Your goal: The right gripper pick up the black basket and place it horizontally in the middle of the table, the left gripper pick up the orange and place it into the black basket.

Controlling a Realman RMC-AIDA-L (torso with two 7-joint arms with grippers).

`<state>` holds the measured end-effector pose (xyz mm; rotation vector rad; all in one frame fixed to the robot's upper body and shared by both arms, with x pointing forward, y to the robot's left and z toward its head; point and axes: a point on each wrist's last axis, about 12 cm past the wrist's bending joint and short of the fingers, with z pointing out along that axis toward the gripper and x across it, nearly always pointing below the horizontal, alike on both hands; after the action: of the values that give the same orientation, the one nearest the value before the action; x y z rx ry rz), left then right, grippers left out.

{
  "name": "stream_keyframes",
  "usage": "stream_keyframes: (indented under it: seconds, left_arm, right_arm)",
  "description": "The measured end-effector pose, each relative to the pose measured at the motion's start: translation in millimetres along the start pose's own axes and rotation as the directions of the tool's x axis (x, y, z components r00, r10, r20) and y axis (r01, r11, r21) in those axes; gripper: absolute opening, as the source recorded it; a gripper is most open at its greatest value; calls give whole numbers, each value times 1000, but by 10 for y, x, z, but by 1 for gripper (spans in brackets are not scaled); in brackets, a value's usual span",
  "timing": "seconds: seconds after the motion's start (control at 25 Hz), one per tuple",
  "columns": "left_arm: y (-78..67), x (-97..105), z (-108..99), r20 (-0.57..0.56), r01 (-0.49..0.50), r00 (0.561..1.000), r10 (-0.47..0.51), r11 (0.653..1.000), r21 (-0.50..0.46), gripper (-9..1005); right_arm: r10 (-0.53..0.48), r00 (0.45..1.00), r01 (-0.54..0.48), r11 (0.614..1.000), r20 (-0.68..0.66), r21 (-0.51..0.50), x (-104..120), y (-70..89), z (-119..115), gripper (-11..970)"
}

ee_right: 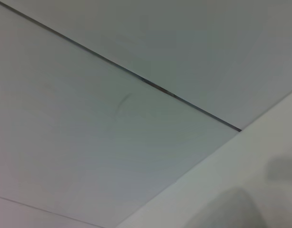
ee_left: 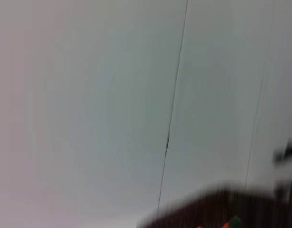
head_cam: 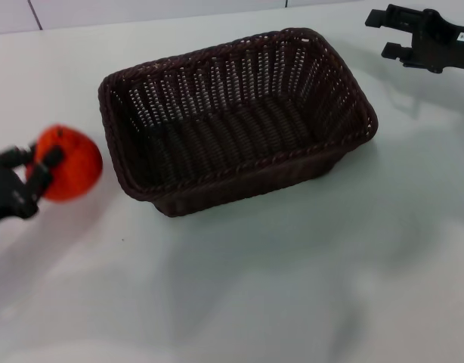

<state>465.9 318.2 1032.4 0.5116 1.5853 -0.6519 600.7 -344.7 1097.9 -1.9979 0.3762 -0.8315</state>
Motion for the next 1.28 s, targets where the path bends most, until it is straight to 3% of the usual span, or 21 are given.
stream_keyframes:
  seconds: [0.12, 0.24, 0.36, 0.48, 0.56, 0.76, 1.04, 1.24, 1.28]
  left_arm:
    - [6, -187, -43, 152, 11, 988, -13, 1000, 14, 197]
    - [41, -352, 5, 271, 48, 961, -53, 999, 24, 175]
    - [45, -489, 260, 327, 110, 936, -132, 990, 85, 153]
    - [-8, -524, 590, 277, 152, 942, -190, 977, 151, 127]
    - [-76, -511, 852, 174, 185, 959, -222, 960, 209, 110]
    - [-116, -464, 1092, 59, 224, 969, -242, 951, 214, 239]
    - [-83, -458, 1013, 97, 232, 963, -252, 955, 182, 385]
    - [-19, -469, 632, 349, 198, 914, -206, 978, 56, 485]
    - [-24, -466, 558, 400, 183, 899, -178, 983, 25, 604]
  right_arm:
    - [-9, 1000, 9, 1000, -9, 13, 1, -9, -3, 879]
    - [-17, 1000, 17, 1000, -11, 22, -10, -17, 9, 879]
    - [-24, 1000, 25, 999, -8, 30, -18, -39, 35, 879]
    - [-36, 999, 36, 999, -4, 37, -29, -59, 63, 879]
    - [-45, 999, 44, 998, 0, 43, -40, -70, 77, 879]
    - [-55, 998, 55, 997, 1, 48, -73, -66, 87, 879]
    - [-94, 994, 99, 992, -61, 77, -74, -63, 64, 879]
    - [-211, 954, 239, 964, -210, 117, -34, -112, 39, 879]
    - [-241, 937, 276, 954, -252, 116, -31, -114, 27, 879]
